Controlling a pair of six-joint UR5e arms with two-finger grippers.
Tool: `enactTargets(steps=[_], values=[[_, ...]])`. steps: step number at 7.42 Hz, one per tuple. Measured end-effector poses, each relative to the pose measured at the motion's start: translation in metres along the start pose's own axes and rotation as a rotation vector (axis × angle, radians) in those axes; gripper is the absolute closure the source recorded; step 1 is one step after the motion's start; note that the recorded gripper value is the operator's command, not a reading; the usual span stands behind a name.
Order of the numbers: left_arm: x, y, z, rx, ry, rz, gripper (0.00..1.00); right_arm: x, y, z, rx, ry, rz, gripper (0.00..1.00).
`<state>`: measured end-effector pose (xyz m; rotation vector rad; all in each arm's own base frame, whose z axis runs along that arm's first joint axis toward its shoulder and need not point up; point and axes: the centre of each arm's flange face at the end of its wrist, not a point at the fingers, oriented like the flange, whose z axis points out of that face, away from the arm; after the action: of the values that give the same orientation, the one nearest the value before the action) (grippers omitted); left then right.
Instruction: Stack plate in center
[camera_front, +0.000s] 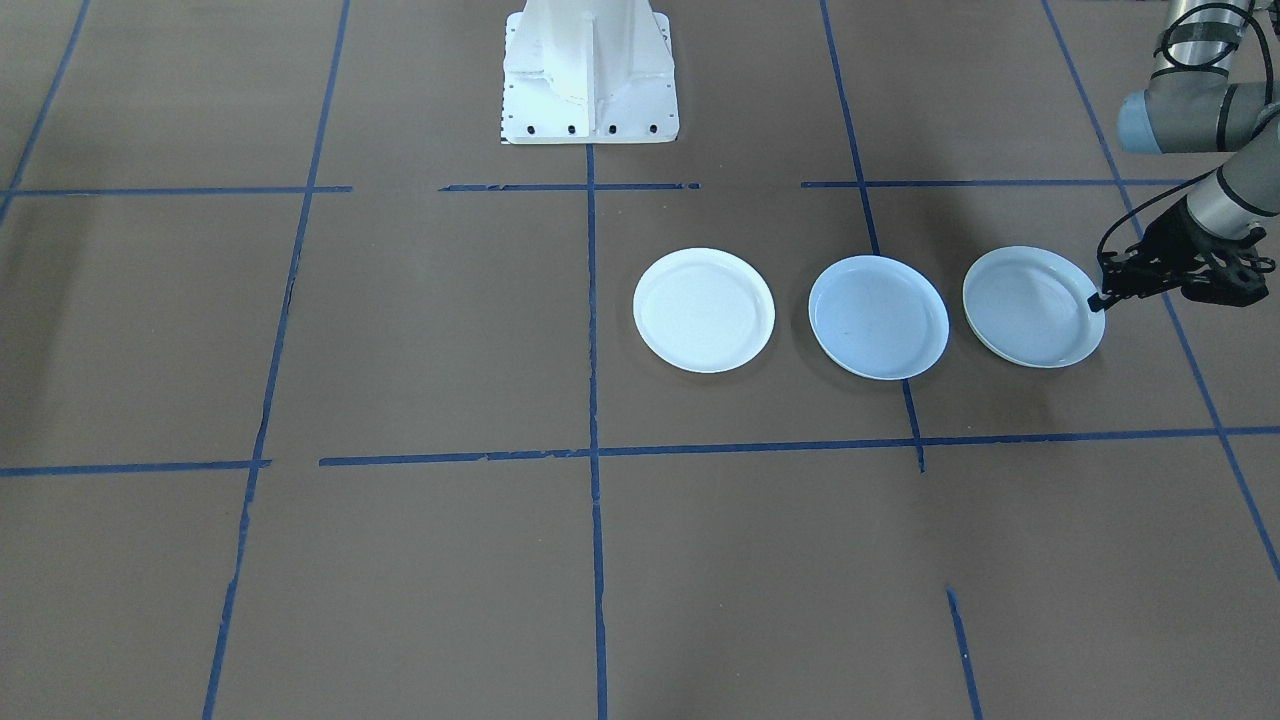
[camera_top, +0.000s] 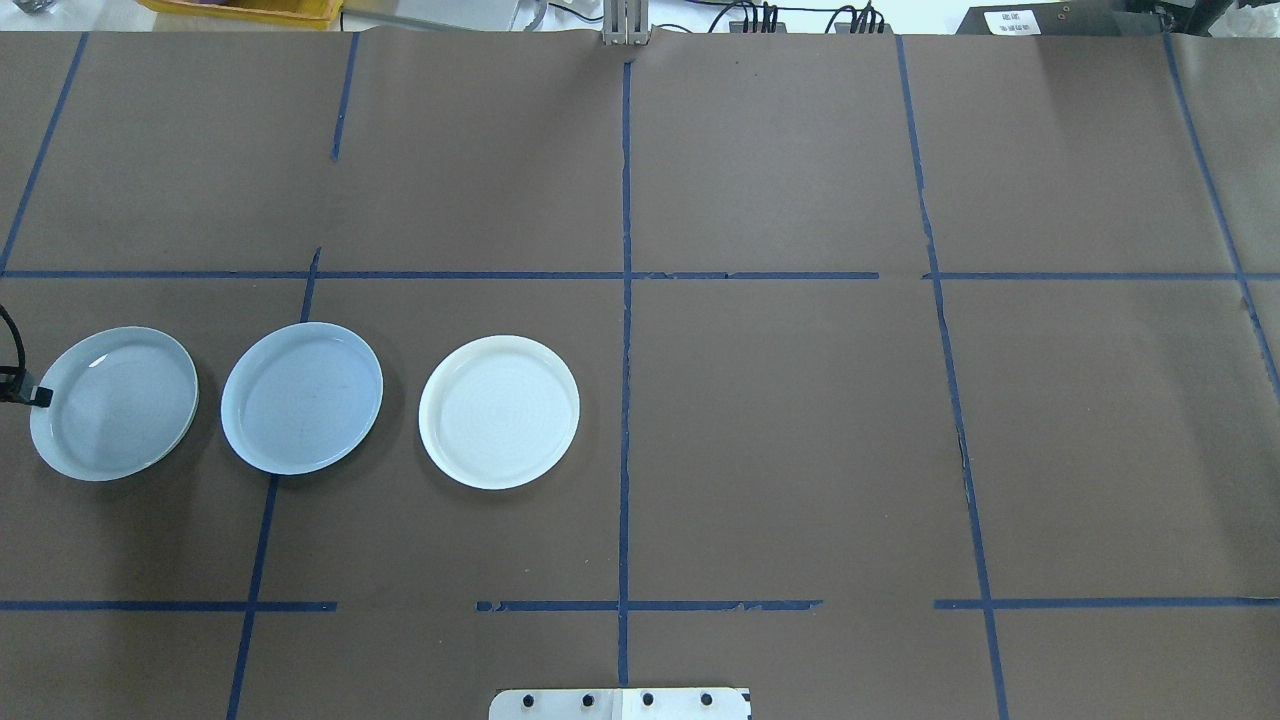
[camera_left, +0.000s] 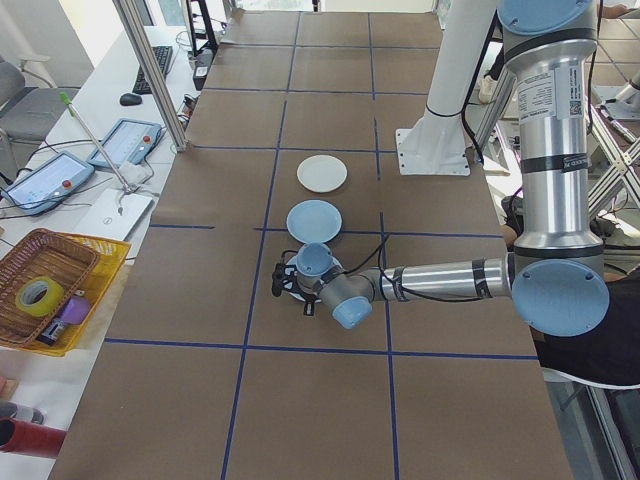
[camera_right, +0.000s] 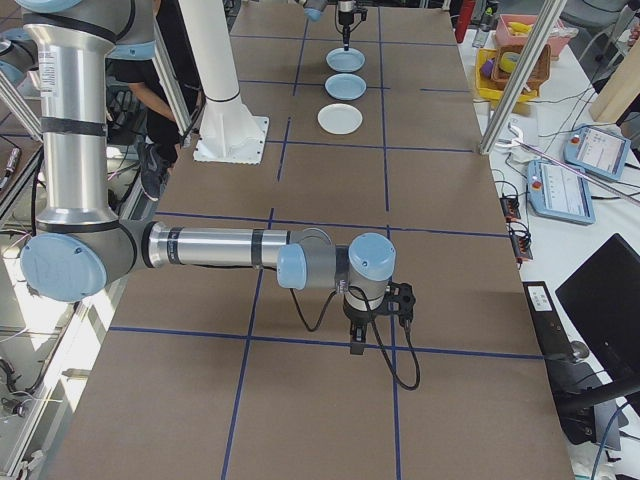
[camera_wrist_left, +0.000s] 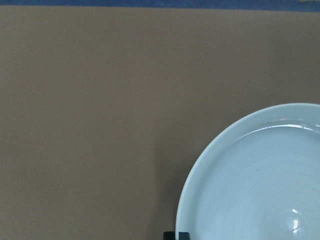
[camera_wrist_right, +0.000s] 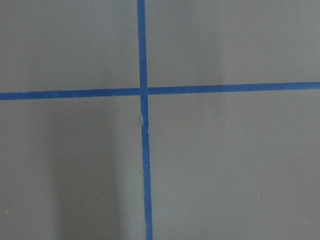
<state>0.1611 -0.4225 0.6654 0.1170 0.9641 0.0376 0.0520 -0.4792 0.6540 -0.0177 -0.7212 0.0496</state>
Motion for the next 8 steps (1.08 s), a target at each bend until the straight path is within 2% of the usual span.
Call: enactTargets(steps=[3,5,8], values=[[-0.015,0.000,-0.033,0.002,0.065,0.015,1.00,0.000,0.000,0.000,0.000,0.000,-0.001,0.00],[-0.015,-0.004,-0.047,0.013,0.091,0.004,1.00,0.000,0.000,0.000,0.000,0.001,0.000,0.00],[0.027,-0.013,-0.057,0.019,0.125,-0.092,1.00,0.000,0.000,0.000,0.000,0.001,0.000,0.00]])
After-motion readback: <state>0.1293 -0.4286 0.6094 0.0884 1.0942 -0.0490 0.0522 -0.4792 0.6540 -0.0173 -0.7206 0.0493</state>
